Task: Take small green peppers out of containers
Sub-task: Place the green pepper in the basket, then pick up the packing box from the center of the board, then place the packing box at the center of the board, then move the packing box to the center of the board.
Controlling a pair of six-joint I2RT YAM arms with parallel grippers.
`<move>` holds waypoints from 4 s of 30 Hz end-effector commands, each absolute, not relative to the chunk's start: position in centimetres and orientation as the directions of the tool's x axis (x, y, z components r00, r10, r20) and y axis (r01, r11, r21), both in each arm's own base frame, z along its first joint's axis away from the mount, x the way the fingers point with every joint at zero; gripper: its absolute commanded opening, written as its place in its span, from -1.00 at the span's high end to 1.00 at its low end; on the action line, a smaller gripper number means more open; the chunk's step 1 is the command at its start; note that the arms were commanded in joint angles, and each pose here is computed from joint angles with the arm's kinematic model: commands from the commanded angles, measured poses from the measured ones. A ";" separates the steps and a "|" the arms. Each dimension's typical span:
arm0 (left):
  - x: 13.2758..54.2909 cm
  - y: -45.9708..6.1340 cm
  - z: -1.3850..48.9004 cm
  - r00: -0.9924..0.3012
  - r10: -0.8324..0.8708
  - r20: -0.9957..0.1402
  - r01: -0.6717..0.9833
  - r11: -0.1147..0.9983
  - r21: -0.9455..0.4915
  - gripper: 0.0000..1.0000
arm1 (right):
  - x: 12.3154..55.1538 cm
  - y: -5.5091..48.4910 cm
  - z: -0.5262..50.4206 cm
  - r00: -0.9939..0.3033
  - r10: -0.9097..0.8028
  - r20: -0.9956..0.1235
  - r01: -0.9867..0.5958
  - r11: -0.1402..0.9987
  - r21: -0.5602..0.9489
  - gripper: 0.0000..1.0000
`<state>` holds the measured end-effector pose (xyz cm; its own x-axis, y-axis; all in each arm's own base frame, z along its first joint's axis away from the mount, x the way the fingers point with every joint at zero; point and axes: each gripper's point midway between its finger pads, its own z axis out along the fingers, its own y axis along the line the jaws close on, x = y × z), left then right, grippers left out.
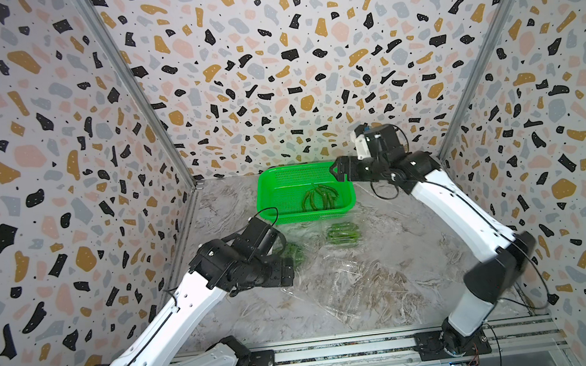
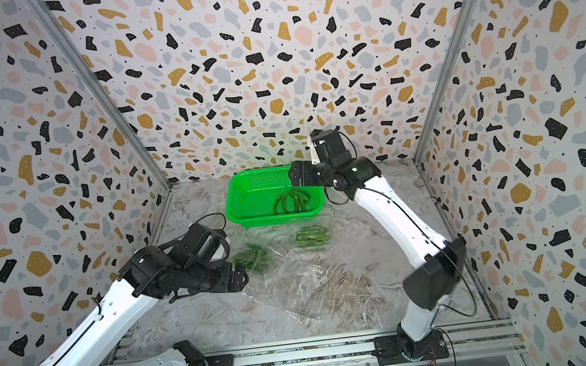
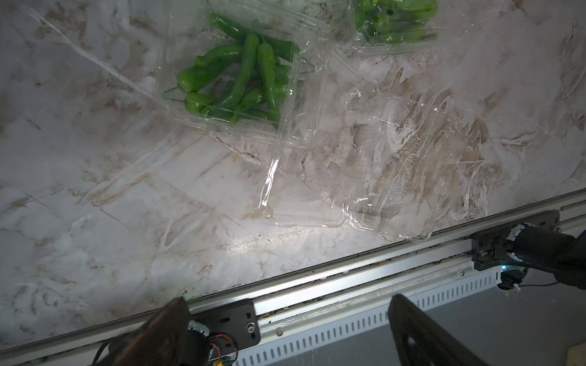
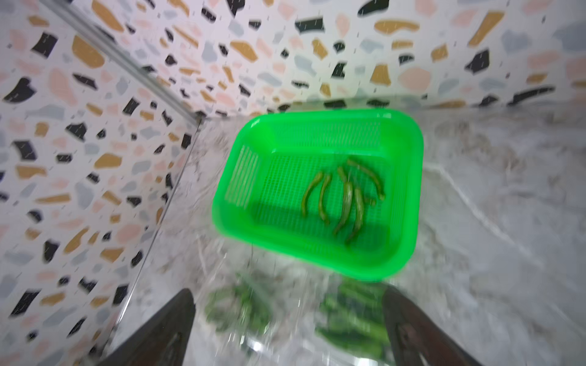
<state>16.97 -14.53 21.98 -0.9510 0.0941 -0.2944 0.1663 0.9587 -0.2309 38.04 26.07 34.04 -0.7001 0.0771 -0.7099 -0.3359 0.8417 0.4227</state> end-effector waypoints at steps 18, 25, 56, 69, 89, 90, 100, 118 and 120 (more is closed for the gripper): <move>18.7 -17.1 17.2 -0.964 0.158 -0.212 0.220 0.923 -0.315 -0.98 | 14.3 21.3 8.0 -0.991 0.080 -0.106 0.005 0.817 0.576 -0.36; 17.0 -15.5 17.7 -0.967 0.132 -0.219 0.197 0.932 -0.306 -0.98 | 15.0 22.4 5.5 -0.996 0.034 -0.085 -0.017 0.845 0.535 -0.21; 18.4 -12.1 25.8 -0.882 0.094 -0.462 0.202 0.961 -0.190 -0.99 | 34.2 6.2 15.4 -0.875 0.411 -0.257 0.237 0.825 0.514 1.00; 17.6 -11.9 25.1 -0.906 0.086 -0.414 0.182 0.963 -0.198 -0.99 | 38.4 -3.5 6.2 -0.755 0.635 -0.165 0.529 0.738 0.420 0.61; 20.9 -12.8 23.0 -0.921 0.135 -0.366 0.193 0.973 -0.127 -0.98 | 35.0 22.3 19.4 -0.926 0.119 -0.359 -0.062 0.889 0.454 -0.71; 21.4 -12.6 22.8 -0.923 0.137 -0.359 0.191 0.975 -0.118 -0.98 | 34.0 24.4 18.7 -0.936 0.088 -0.341 -0.089 0.878 0.471 -0.71; 30.9 -10.8 20.3 -0.920 -0.017 -0.391 0.079 0.970 -0.229 -0.98 | 27.5 37.0 13.5 -0.966 -0.078 -0.245 -0.214 0.770 0.601 -0.58; 34.4 -14.2 13.6 -0.941 -0.067 -0.332 0.103 0.878 -0.468 -0.98 | 26.9 41.0 10.6 -0.957 -0.192 -0.218 -0.289 0.707 0.645 -0.46; 33.5 -14.4 13.4 -0.947 -0.082 -0.311 0.088 0.864 -0.495 -0.98 | 26.8 41.1 10.5 -0.953 -0.206 -0.222 -0.302 0.698 0.650 -0.45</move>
<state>33.94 -13.43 12.31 -0.9532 -0.0617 -0.2961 0.0748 0.9005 -0.4284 26.39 40.13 8.55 -0.9675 -0.1845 -0.1727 -0.2524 0.7391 0.6245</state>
